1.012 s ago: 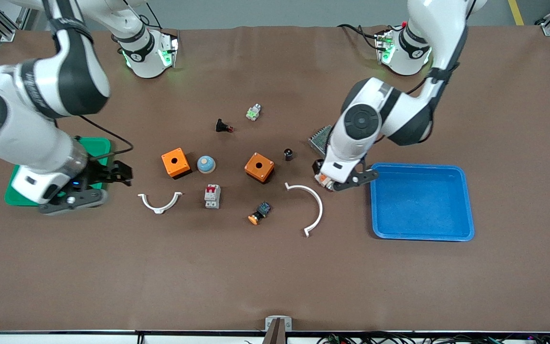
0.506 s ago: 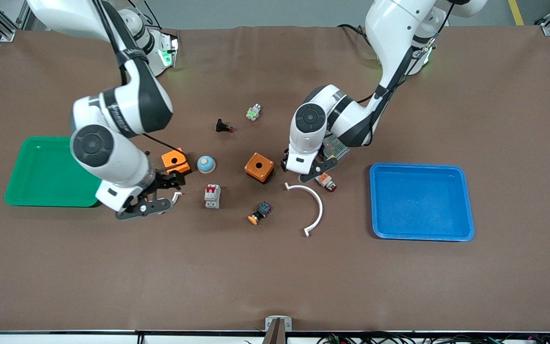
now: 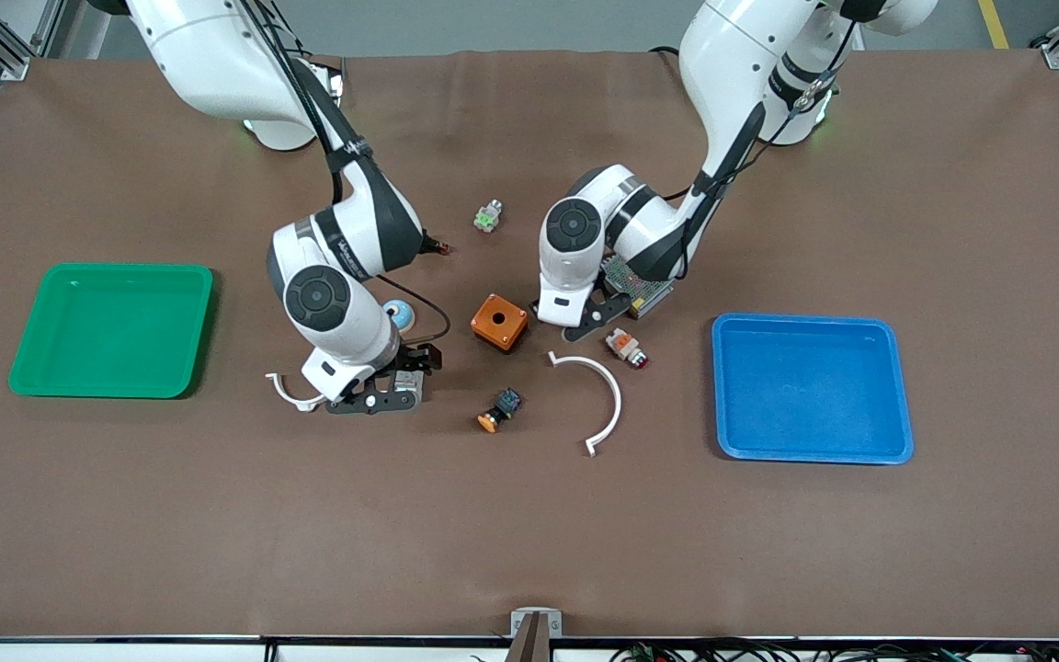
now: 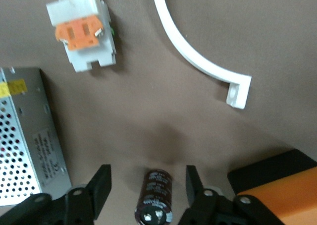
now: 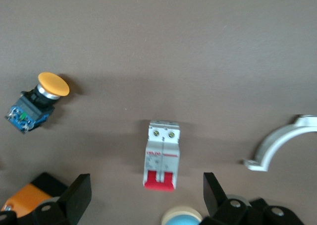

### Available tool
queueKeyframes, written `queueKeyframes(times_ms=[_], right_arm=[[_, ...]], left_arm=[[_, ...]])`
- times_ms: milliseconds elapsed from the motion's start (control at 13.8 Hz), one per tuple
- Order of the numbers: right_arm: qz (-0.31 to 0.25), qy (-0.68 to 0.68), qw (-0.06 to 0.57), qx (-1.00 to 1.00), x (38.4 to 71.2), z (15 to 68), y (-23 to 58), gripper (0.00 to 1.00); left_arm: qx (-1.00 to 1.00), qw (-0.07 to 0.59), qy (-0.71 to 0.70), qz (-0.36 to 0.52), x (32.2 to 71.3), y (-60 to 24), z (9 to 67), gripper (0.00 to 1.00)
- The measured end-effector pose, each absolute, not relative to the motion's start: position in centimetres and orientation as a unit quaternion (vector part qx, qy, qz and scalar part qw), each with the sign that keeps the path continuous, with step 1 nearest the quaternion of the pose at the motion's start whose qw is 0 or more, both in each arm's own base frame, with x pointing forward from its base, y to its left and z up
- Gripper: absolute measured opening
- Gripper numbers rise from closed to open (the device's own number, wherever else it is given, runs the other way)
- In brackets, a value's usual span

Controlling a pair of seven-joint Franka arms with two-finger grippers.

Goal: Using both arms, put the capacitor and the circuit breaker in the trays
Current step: 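Grasp the breaker with the right gripper while the left gripper grasps the capacitor, then carry the breaker to the green tray while the left gripper carries the capacitor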

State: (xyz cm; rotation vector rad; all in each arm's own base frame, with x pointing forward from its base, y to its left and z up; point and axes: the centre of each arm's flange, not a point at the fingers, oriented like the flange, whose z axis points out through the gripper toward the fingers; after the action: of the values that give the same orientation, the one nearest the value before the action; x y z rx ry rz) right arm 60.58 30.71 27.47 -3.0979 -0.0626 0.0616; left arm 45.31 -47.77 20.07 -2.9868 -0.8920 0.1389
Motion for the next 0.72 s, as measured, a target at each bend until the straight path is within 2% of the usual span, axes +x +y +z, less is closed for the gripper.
queueKeyframes(times_ms=[217, 434, 506, 578, 651, 723], right_arm=[[0.020, -0.014, 0.020, -1.000, 60.6, 24.8, 30.2, 1.00], [0.024, -0.010, 0.017, -1.000, 60.6, 23.8, 29.9, 1.00], [0.024, -0.010, 0.017, -1.000, 60.6, 23.7, 29.9, 0.96], [0.025, -0.009, 0.017, -0.999, 60.6, 23.6, 29.9, 0.89], [0.026, -0.009, 0.016, -0.999, 60.6, 23.5, 29.9, 0.89], [0.028, -0.009, 0.016, -0.999, 60.5, 23.2, 29.9, 0.81]], left_arm=[[-0.954, 0.008, -0.297, 0.044, 44.5, -48.5, 19.0, 0.63], [-0.951, 0.010, -0.307, 0.044, 43.9, -49.1, 18.5, 0.55], [-0.951, 0.011, -0.307, 0.045, 43.6, -49.3, 18.4, 0.54], [-0.950, 0.012, -0.308, 0.045, 43.3, -49.5, 18.3, 0.48], [-0.950, 0.014, -0.309, 0.046, 43.0, -49.7, 18.1, 0.48], [-0.950, 0.015, -0.309, 0.046, 42.9, -49.8, 18.0, 0.43]])
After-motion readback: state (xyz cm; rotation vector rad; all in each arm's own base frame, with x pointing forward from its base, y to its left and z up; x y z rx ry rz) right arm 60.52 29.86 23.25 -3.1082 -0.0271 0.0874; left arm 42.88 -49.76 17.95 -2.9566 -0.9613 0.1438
